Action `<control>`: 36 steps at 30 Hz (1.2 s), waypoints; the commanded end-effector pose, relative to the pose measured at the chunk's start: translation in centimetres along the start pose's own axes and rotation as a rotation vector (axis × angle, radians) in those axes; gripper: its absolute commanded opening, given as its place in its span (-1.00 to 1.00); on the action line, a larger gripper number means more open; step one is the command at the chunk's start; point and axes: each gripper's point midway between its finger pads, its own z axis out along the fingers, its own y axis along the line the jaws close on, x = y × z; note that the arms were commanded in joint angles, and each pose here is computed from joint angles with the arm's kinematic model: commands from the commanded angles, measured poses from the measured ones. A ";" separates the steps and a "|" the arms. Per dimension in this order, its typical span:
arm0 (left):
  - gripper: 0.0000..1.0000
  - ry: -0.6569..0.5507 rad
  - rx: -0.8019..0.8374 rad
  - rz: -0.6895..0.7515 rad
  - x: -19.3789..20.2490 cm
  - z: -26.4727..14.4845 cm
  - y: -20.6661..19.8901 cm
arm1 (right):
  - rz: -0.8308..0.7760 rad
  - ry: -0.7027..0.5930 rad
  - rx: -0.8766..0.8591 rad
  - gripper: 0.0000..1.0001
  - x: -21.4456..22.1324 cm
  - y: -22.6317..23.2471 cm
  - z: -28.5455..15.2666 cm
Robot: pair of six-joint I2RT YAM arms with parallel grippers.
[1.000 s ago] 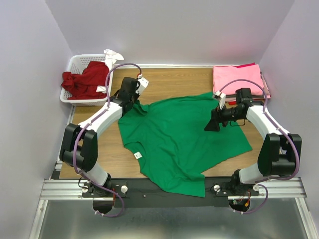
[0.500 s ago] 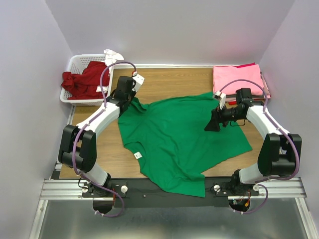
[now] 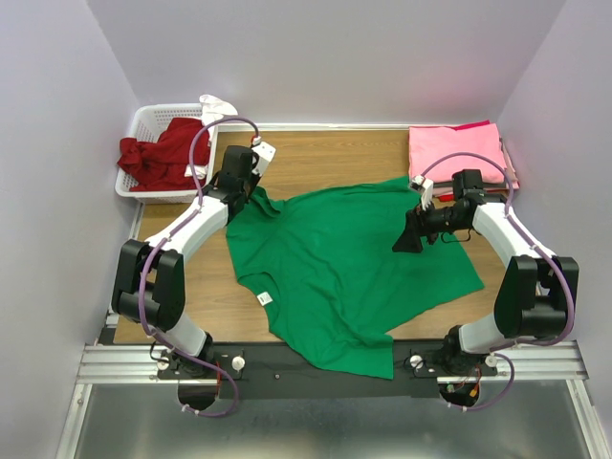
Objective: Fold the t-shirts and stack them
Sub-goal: Flatten the tshirt out
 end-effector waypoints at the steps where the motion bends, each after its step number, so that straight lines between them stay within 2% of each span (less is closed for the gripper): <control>1: -1.00 -0.048 0.002 -0.033 -0.9 -0.2 0.2 | 0.008 0.009 0.009 0.68 0.6 -0.6 0.2; 16: -1.00 -0.059 0.011 -0.055 -0.6 -0.3 0.4 | 0.010 0.015 0.005 0.68 0.9 -0.7 0.4; 22: -1.00 -0.065 0.017 -0.065 -0.4 -0.4 0.4 | -0.043 -0.016 0.004 0.68 -1.1 -1.2 0.0; 27: -1.00 -0.071 0.038 -0.068 -0.4 -0.2 0.0 | -0.061 -0.014 0.058 0.68 -4.1 -4.0 -0.2; 36: -1.00 -0.085 0.038 -0.086 -0.6 -0.5 0.7 | -0.052 0.032 0.275 0.67 -10.2 -14.4 0.3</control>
